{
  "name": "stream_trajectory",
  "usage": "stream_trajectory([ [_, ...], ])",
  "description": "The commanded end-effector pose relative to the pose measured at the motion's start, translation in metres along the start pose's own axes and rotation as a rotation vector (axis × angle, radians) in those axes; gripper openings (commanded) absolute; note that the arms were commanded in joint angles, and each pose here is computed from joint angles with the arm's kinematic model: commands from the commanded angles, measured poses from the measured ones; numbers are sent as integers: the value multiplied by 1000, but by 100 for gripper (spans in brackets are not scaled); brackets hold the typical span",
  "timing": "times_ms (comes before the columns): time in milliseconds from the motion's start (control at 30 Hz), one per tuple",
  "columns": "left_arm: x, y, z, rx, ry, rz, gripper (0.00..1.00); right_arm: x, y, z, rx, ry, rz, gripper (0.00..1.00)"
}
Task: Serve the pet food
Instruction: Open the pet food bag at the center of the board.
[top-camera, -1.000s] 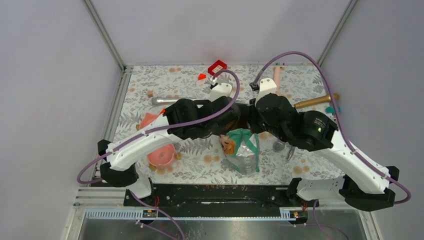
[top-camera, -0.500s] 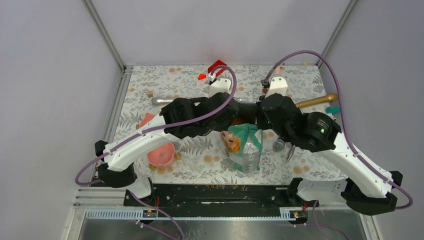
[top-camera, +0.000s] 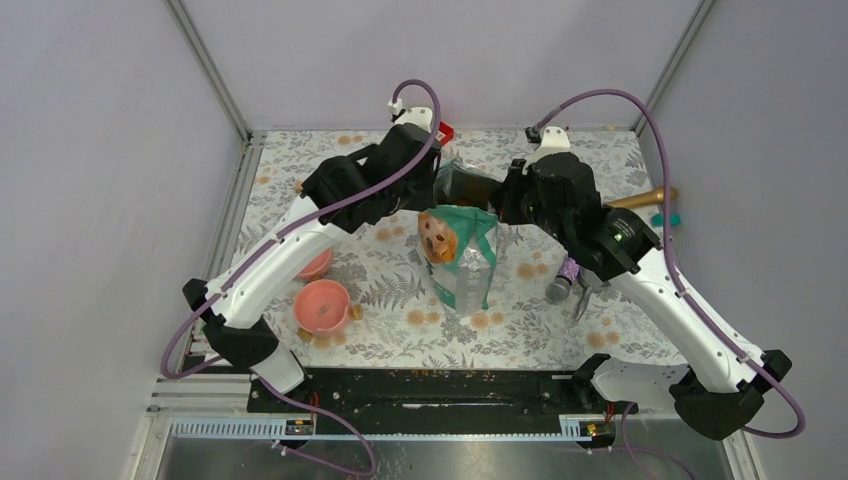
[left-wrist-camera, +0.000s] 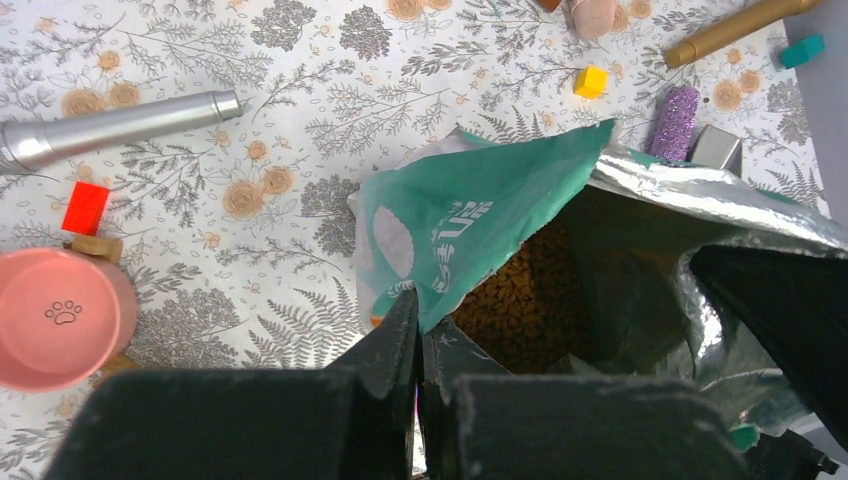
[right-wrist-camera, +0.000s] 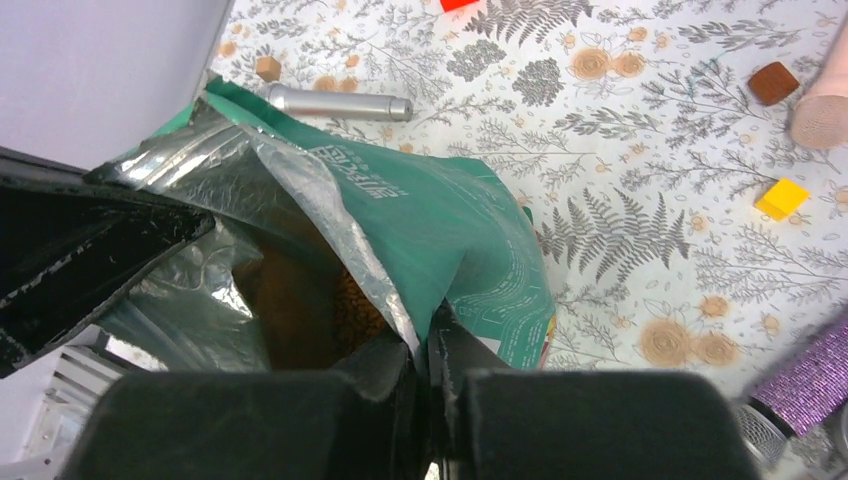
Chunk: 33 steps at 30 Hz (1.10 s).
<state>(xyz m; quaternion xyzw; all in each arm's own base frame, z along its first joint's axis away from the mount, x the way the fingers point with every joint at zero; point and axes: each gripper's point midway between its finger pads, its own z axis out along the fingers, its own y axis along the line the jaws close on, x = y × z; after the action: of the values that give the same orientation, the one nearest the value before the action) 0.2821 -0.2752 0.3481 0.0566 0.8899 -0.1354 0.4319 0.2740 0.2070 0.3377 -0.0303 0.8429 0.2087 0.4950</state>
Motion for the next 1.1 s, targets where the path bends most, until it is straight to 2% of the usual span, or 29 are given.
stream_trajectory([
  [0,-60,45,-37,-78,-217,15,0,-23,-9,-19,-46,-90,21,9],
  [133,-39,14,-25,92,-147,41,0,3,2,-17,-123,-3,78,17],
  [167,-37,8,-26,127,-136,40,0,4,4,-17,-136,-1,87,21],
  [200,-36,3,-26,152,-130,41,5,2,8,-19,-154,0,89,26],
  [300,-39,-10,-32,227,-131,45,39,-4,16,-23,-194,-6,91,33],
  [333,-39,-14,-34,252,-132,51,47,-6,16,-23,-188,-11,97,34],
  [467,-44,-19,-40,289,-149,50,76,-10,17,-21,-186,-24,118,56],
  [500,-45,-21,-42,298,-153,48,85,-11,20,-22,-201,-26,117,59],
  [567,-46,-25,-44,323,-158,53,98,-15,25,-24,-221,-31,119,68],
  [700,-46,-32,-46,363,-152,62,99,-28,27,-30,-225,-70,125,85],
  [767,-47,-31,-48,363,-160,67,99,-35,28,-33,-229,-91,130,99],
  [933,-63,-28,-77,397,-222,78,99,-51,27,-55,-244,-151,106,99],
  [1067,-69,-5,-105,360,-290,54,99,-51,5,-85,-180,-187,71,99],
])
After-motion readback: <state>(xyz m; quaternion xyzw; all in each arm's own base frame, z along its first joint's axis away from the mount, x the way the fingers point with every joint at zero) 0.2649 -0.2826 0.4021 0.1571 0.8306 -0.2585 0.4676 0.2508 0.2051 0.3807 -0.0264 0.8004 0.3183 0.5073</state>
